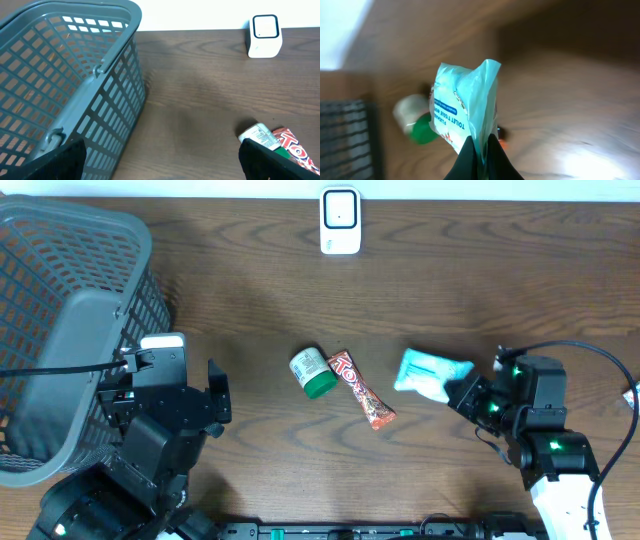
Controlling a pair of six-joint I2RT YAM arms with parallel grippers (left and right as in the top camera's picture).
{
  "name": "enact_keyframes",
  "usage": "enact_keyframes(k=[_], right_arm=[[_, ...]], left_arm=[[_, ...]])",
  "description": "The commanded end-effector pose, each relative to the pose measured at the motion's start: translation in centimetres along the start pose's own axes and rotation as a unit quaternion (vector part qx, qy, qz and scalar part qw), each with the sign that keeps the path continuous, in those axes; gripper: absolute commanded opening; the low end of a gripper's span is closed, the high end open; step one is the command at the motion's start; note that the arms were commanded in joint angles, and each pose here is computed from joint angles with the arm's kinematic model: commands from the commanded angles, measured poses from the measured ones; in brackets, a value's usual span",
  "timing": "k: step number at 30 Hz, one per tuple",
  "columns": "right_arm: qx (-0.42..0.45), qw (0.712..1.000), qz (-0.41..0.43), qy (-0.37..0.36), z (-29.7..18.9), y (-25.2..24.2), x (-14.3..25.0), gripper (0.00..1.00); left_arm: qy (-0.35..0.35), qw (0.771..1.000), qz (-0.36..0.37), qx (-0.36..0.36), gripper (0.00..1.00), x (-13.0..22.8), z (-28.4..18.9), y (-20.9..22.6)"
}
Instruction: Scan the item barcode
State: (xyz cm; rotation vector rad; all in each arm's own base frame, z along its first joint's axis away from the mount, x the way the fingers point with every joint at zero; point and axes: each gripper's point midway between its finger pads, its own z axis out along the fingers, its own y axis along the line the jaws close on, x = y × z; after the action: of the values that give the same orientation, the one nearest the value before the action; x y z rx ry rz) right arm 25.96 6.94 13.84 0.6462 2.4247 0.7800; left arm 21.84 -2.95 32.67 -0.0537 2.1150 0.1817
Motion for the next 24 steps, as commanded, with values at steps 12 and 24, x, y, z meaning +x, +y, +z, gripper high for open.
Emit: enact_keyframes(k=[12,24], right_arm=[[0.175,0.972,0.086,0.134,4.3,-9.2,5.8,0.01],[0.043,0.948,0.188,0.254,2.6,-1.4,7.6,0.01]], left_arm=[[-0.005,1.000,-0.005,-0.006,0.98,-0.2,-0.2,0.4],[-0.005,1.000,-0.005,-0.006,0.98,-0.2,-0.2,0.4]])
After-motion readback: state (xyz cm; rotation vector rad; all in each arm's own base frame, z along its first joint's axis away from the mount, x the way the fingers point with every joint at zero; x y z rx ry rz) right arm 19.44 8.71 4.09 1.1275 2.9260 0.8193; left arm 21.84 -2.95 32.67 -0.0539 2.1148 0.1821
